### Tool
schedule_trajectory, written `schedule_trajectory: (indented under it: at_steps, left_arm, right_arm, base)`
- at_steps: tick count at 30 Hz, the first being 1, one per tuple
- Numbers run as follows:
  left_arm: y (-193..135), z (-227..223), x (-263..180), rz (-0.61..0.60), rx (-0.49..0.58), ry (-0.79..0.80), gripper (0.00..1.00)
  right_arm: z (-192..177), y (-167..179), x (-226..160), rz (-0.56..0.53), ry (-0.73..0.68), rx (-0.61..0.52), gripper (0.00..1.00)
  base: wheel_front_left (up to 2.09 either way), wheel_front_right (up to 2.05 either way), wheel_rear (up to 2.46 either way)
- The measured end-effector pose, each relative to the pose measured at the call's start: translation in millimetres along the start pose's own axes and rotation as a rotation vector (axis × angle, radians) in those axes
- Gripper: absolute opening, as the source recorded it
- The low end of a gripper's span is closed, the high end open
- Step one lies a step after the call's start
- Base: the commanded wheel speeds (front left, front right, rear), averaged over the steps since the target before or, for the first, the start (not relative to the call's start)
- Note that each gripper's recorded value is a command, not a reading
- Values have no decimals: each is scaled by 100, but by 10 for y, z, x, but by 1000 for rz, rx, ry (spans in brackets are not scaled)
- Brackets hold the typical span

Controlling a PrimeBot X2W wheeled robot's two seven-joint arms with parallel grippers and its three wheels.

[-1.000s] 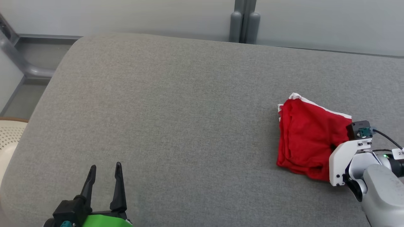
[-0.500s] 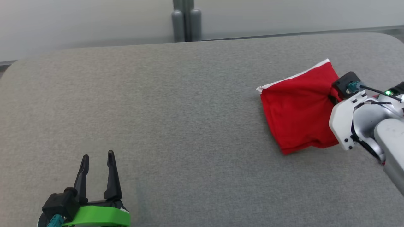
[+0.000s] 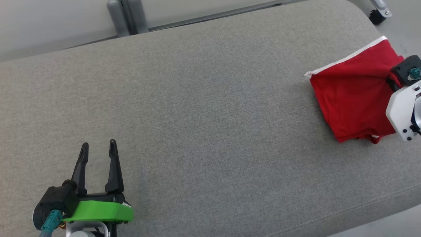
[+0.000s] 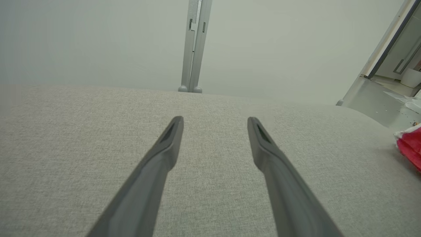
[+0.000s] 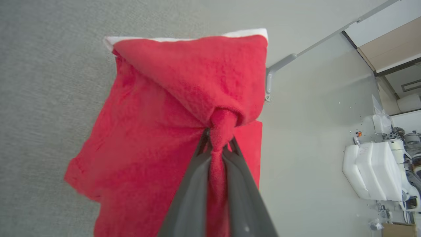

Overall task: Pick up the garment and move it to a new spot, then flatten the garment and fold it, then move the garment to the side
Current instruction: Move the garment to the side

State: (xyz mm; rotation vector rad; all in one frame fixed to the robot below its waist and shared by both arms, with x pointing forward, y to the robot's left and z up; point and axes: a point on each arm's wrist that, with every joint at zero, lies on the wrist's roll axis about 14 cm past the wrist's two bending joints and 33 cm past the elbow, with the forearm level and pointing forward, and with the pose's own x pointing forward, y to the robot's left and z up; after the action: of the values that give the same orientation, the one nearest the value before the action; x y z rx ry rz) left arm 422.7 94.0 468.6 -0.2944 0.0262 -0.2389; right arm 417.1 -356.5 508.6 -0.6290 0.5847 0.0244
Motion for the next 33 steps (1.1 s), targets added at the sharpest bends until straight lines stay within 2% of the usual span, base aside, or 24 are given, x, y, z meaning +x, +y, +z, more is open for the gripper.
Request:
schedule_trajectory:
  at_steps: [6, 11, 18, 19, 20, 27, 33]
  left_arm:
    - [-31, -198, 131, -36, 17, 44, 100]
    - [19, -309, 179, -40, 26, 68, 100]
    - [204, -331, 175, -4, 64, 72, 100]
    - [227, -334, 166, 2, 65, 74, 100]
    - [254, -337, 153, 10, 66, 76, 100]
    - [338, -260, 54, 40, 63, 65, 100]
    - [327, -137, -113, 56, 46, 45, 100]
  right_arm:
    - [-274, -270, 107, -67, 47, -23, 0]
    - [-408, -454, 237, -116, 63, -95, 0]
    - [-684, -692, 417, -200, 150, -67, 0]
    - [-712, -695, 436, -205, 157, -72, 42]
    - [-742, -688, 461, -210, 161, -67, 100]
    - [-572, -676, 485, -258, 48, -73, 100]
    - [-288, -367, 355, -248, -122, -1, 100]
  base:
    - [0, 0, 0]
    - [0, 0, 0]
    - [0, 0, 0]
    - [0, 0, 0]
    - [0, 0, 0]
    - [0, 0, 0]
    - [0, 0, 0]
